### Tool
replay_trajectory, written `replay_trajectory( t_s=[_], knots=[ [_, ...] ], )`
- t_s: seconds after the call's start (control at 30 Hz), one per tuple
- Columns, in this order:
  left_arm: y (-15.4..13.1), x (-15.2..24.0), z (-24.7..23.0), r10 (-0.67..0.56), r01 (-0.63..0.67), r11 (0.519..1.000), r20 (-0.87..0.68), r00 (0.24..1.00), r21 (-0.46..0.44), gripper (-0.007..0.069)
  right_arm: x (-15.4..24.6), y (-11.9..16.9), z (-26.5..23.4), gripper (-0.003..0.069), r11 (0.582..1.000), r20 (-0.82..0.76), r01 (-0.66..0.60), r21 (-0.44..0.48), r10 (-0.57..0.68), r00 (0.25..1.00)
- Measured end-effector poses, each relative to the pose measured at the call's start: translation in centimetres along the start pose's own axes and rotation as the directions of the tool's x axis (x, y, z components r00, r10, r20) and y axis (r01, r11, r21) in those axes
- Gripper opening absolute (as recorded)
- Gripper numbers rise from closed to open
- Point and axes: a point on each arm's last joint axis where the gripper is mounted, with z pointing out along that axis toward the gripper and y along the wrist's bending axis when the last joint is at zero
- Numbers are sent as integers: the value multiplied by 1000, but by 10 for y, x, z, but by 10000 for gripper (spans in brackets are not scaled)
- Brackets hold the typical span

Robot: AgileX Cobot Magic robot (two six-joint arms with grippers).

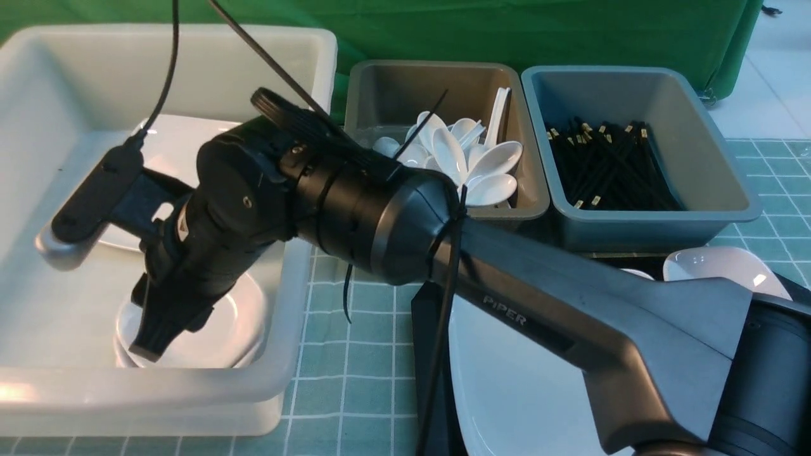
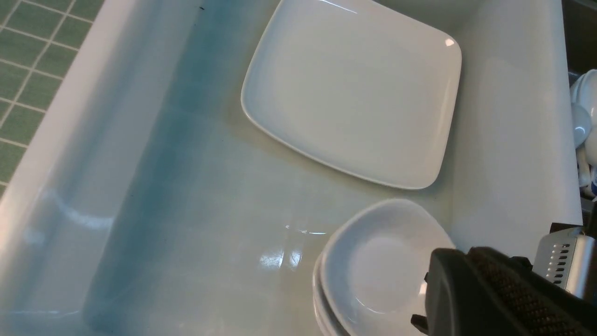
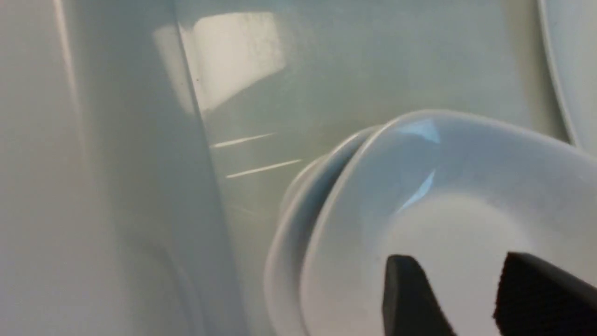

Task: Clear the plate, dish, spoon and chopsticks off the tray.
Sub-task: Use the right arm to put the small plate into the large storage box on the left, then use the right arm to grab a small plate from the dinner plate

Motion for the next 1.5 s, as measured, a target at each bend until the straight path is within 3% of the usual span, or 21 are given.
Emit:
replay_trajectory(
  t_s=[0.23, 0.3, 0.37, 0.4, 0.43, 0.5, 0.57, 0.63, 0.7, 0.8, 0.87, 0.9, 0.97, 1.0, 1.03, 1.1, 1.27, 1.37, 1.5],
  knots=[
    [0, 0, 0, 0, 0, 1000, 4, 1000, 0, 10, 5, -1, -1, 312, 1000, -57, -10, 8, 11, 998],
    [0, 0, 0, 5, -5, 1000, 4, 1000, 0, 10, 11, -9, -9, 300, 993, -148, -20, 120, 38, 988],
    [-1, 0, 0, 18, -18, 1000, 5, 1000, 14, 10, 16, -22, -29, 235, 964, -243, 23, 263, 43, 969],
    [-2, 0, 0, 19, -19, 1000, 6, 1000, 19, 10, 15, -24, -32, 225, 960, -247, 27, 278, 44, 968],
    [-4, 0, 1, 24, -24, 999, 7, 1000, 42, 10, 13, -32, -57, 146, 930, -268, 50, 365, 53, 962],
    [-10, 2, 3, 51, -51, 994, 1, 999, 94, 10, 18, -52, -104, 66, 883, -325, 41, 467, 128, 937],
    [-25, 6, 8, 126, -124, 973, 2, 992, 193, 10, 33, -87, -165, 24, 833, -244, -84, 546, 254, 936],
    [-31, 9, 10, 153, -149, 962, 2, 988, 229, 10, 44, -101, -191, 20, 815, -198, -155, 558, 312, 929],
    [-48, 18, 15, 247, -233, 921, -5, 969, 312, 10, 77, -127, -249, 18, 776, -106, -312, 549, 434, 895],
    [-69, 29, 25, 354, -320, 863, -16, 935, 390, 10, 123, -139, -299, 18, 737, -61, -433, 520, 537, 841],
    [-86, 38, 33, 423, -367, 813, -26, 906, 453, 10, 165, -139, -322, 24, 683, -64, -508, 525, 627, 777],
    [-86, 38, 34, 423, -366, 813, -27, 906, 452, 10, 169, -138, -323, 25, 677, -67, -514, 527, 635, 769],
    [-103, 46, 45, 482, -393, 768, -51, 875, 506, 10, 225, -129, -324, 78, 609, -133, -583, 538, 744, 655],
    [-105, 47, 45, 489, -397, 762, -51, 871, 512, 10, 226, -129, -327, 85, 602, -124, -585, 543, 747, 653],
    [-113, 50, 53, 505, -399, 749, -66, 861, 529, 10, 257, -121, -318, 160, 568, -161, -614, 549, 792, 589],
    [-123, 55, 63, 528, -403, 732, -84, 845, 549, 10, 288, -114, -298, 277, 547, -182, -630, 550, 816, 549],
    [-134, 62, 81, 554, -393, 724, -137, 821, 567, 10, 339, -101, -239, 556, 605, -258, -603, 520, 784, 565],
    [-134, 63, 85, 557, -391, 729, -154, 816, 562, 10, 362, -97, -215, 578, 635, -313, -564, 528, 762, 566],
    [-134, 63, 85, 560, -396, 729, -154, 814, 559, 10, 377, -102, -202, 544, 658, -350, -503, 561, 739, 576]
  ],
)
